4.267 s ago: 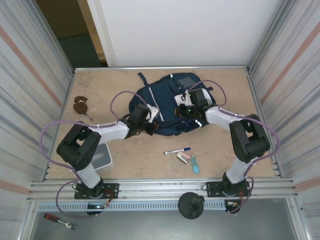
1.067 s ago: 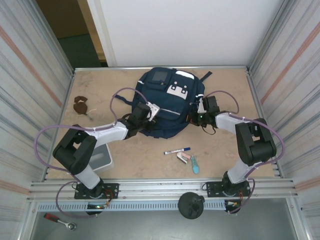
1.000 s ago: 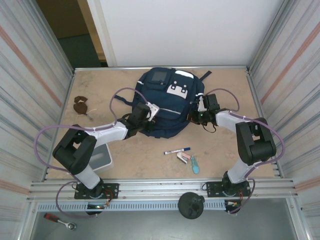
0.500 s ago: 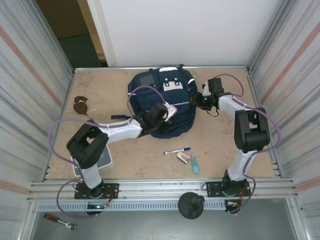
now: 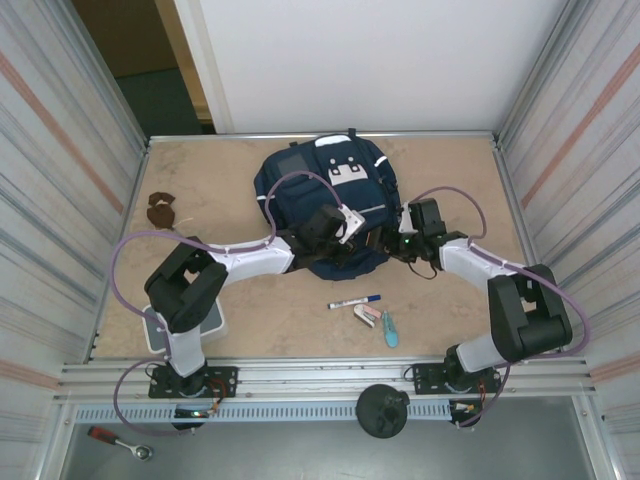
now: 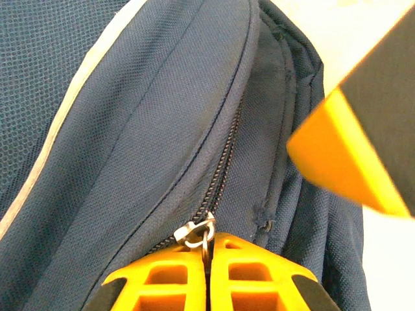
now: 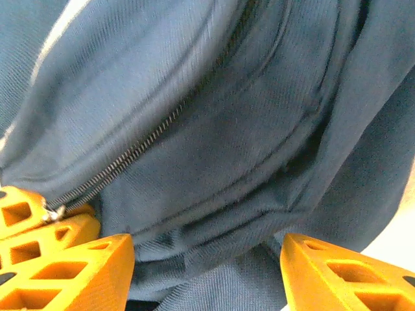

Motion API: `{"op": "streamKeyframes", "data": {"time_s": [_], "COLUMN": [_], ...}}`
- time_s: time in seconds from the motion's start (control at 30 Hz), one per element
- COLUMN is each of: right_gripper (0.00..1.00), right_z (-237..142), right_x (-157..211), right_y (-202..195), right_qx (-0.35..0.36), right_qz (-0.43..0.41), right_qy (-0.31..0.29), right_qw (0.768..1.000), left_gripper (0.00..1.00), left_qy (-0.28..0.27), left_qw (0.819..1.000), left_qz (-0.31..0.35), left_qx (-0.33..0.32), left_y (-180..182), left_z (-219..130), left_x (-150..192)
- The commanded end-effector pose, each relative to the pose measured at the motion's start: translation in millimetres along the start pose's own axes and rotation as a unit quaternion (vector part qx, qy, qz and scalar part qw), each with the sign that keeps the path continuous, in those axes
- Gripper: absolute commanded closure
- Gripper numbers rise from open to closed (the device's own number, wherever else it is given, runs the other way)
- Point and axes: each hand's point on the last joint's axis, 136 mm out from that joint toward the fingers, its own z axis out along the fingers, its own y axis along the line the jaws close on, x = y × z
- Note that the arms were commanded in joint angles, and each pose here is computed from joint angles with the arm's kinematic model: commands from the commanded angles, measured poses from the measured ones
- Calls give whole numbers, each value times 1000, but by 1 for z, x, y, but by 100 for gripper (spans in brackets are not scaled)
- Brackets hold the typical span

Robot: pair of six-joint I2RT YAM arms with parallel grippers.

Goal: Pack the student bag

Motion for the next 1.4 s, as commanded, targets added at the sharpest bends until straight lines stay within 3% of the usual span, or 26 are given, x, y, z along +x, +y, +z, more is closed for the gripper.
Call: {"op": "streamKeyframes", "data": {"time_s": [0.0,0.1,0.27,0.4,0.67,0.87,1.17,1.3,1.37], "right_gripper": [42,51,89,100,100,100,99,96,89], "right_z": [7,18,24,16,2,-1,7,4,-3], "right_x": [-16,-23,-25,-26,-28,-32,-58,-75,-81], "right_y": [0,0,-18,-25,-37,-26,-9,-10,-16], "right_qx": [-1,-2,20,19,37,20,8,24,36], "right_qz": [17,22,29,33,24,-2,-3,-5,-1], "right_qy": [-32,-33,-35,-42,-49,-33,-18,-20,-29], "right_qw": [999,999,999,998,998,999,1000,999,999], "left_gripper": [100,100,100,100,100,100,100,100,100], "left_qy": [-24,-20,-5,12,13,20,-23,-26,-28], "left_qw": [999,999,1000,998,995,992,999,1000,1000], "left_qz": [5,7,21,23,-24,-46,-33,-9,0], "left_qx": [35,31,-13,-57,-99,-117,-26,-1,6], "left_y": [-22,-22,-6,19,69,91,32,7,-2], "left_z": [-5,-7,-18,-30,-58,-65,-52,-37,-31], "left_x": [-12,-8,7,24,52,65,30,8,-4]}}
